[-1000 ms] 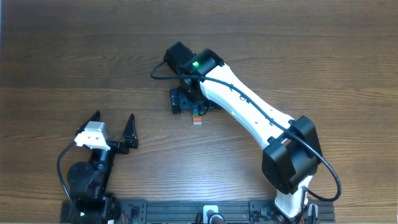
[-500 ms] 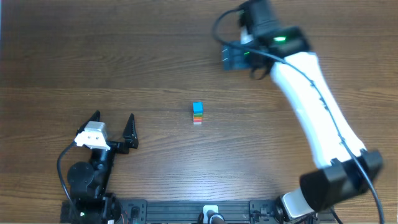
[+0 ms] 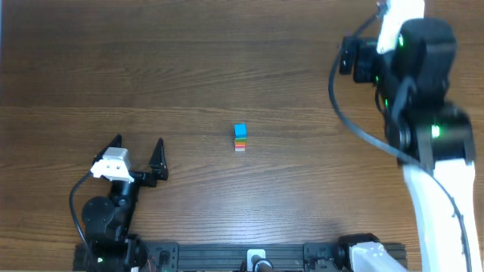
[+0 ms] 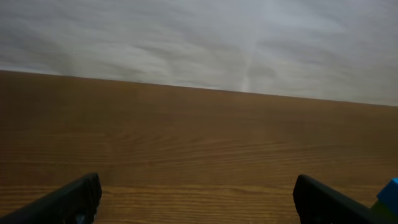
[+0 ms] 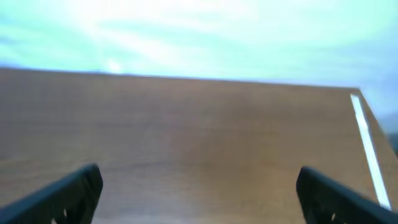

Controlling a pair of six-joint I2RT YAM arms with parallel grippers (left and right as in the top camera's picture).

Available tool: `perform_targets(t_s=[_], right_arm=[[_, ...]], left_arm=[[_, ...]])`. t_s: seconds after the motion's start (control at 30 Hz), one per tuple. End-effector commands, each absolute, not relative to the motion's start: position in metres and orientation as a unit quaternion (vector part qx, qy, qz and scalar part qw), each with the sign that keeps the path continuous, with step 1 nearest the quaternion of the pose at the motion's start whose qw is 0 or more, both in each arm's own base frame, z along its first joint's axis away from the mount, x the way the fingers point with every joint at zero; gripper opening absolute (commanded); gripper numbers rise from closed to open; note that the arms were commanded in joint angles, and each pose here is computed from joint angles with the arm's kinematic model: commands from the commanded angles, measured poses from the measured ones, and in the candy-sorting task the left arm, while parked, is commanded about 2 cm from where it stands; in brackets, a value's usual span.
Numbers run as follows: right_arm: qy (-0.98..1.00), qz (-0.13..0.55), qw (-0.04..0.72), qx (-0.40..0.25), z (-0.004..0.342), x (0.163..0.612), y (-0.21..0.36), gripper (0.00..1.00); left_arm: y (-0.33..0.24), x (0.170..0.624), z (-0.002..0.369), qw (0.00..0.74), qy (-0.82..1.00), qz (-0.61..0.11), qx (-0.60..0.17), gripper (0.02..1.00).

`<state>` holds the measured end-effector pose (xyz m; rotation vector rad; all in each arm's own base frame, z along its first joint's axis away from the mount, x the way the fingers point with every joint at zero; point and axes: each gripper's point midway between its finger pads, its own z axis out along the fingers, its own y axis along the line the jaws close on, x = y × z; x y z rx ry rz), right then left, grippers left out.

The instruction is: Stack Cubes

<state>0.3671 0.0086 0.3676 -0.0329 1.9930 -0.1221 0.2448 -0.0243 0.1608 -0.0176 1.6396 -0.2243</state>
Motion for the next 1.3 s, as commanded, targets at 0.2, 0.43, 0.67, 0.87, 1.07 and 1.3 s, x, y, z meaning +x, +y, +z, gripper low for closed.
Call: perform_targets(t_s=[0.2, 0.43, 0.67, 0.87, 1.07, 1.3], right_arm=[[0.796, -0.095, 0.598, 0.019, 0.345, 0.297, -0.023, 0.991], [0.809, -0.082, 0.582, 0.016, 0.272, 0.252, -0.021, 0.991], [0.769, -0.078, 0.634, 0.023, 0.236, 0.235, -0.022, 0.991], [0.745, -0.036, 0.666, -0.008, 0.208, 0.233, -0.004, 0.993], [0.731, -0.003, 0.682, -0.036, 0.192, 0.235, 0.011, 0.993], [0.718, 0.007, 0.695, -0.045, 0.186, 0.241, 0.016, 0.993]], left_arm=[[-0.025, 0.245, 0.160, 0.678, 0.729, -0.096, -0.001, 1.000], [-0.025, 0.245, 0.160, 0.678, 0.729, -0.096, -0.001, 1.000], [-0.025, 0.245, 0.160, 0.678, 0.729, -0.096, -0.001, 1.000], [-0.025, 0.245, 0.160, 0.678, 0.729, -0.096, -0.001, 1.000], [-0.025, 0.245, 0.160, 0.678, 0.729, -0.096, -0.001, 1.000], [-0.025, 0.245, 0.160, 0.678, 0.729, -0.096, -0.001, 1.000]])
